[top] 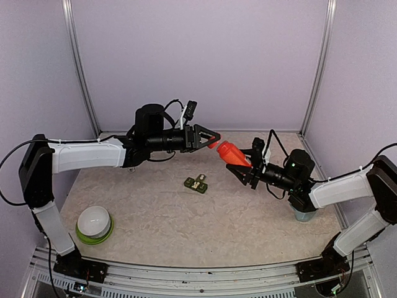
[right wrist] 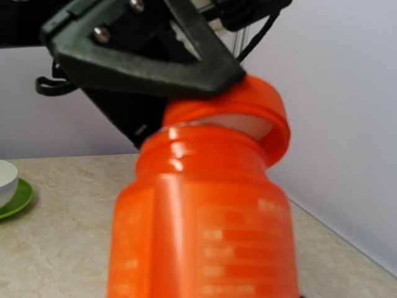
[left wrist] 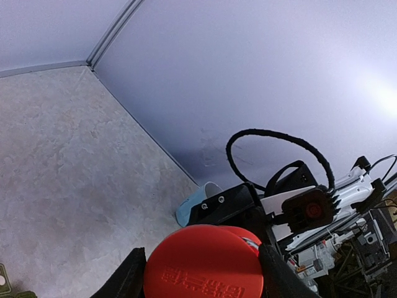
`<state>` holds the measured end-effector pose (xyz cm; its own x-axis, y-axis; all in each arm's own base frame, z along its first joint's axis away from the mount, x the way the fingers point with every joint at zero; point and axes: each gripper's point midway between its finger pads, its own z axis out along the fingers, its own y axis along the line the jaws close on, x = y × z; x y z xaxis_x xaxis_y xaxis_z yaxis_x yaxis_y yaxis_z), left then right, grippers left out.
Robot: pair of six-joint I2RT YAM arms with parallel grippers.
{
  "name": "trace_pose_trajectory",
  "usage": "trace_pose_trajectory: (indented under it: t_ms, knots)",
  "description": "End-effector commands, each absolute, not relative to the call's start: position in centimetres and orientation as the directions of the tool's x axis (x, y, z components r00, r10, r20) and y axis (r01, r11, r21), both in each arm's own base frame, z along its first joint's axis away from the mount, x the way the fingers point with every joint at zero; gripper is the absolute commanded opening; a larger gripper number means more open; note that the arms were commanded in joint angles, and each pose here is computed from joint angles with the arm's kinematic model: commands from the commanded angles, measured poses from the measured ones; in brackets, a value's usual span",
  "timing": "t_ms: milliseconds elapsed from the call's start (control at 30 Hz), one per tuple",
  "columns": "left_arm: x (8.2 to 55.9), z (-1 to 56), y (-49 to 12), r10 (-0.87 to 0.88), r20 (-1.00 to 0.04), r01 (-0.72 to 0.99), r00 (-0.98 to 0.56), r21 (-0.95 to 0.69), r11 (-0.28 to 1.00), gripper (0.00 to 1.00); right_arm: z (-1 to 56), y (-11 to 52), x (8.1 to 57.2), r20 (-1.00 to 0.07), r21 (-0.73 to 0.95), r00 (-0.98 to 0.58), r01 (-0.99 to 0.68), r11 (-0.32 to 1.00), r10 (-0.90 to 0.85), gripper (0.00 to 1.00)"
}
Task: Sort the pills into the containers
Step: Close the lid of the pill bottle.
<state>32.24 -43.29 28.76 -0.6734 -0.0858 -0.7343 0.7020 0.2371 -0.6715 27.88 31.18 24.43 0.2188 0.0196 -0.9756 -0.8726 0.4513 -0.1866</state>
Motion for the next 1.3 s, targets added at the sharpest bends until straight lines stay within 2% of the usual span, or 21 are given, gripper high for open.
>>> trace_pose_trajectory:
  t_ms: [0, 567, 733, 933, 1267]
  knots:
    - [30.5, 30.4, -44.3, -0.082, -0.736, 0.722, -0.672, -0.676, 0.147, 0.49, 26.1, 31.5, 27.8, -0.964, -0.210, 0.261, -0.864, 0.457, 0.051, 0.02]
    - [29.7, 29.1, -46.0, -0.047, -0.705, 0.692, -0.707, -0.704, 0.160, 0.49, 26.3, 31.6, 28.2, -0.964, -0.212, 0.261, -0.857, 0.469, 0.042, 0.02]
    - [30.1, 28.2, -46.2, -0.052, -0.678, 0.656, -0.734, -0.726, 0.205, 0.48, 26.4, 31.6, 29.1, -0.963, -0.226, 0.268, -0.821, 0.525, 0.004, 0.00]
    - [30.5, 26.5, -46.4, -0.066, -0.624, 0.592, -0.779, -0.765, 0.253, 0.47, 26.8, 31.8, 30.5, -0.942, -0.309, 0.319, -0.701, 0.643, -0.105, 0.00]
    - [30.1, 25.3, -46.6, -0.032, -0.622, 0.593, -0.782, -0.759, 0.270, 0.47, 27.3, 32.3, 29.7, -0.910, -0.386, 0.381, -0.628, 0.676, -0.166, 0.00]
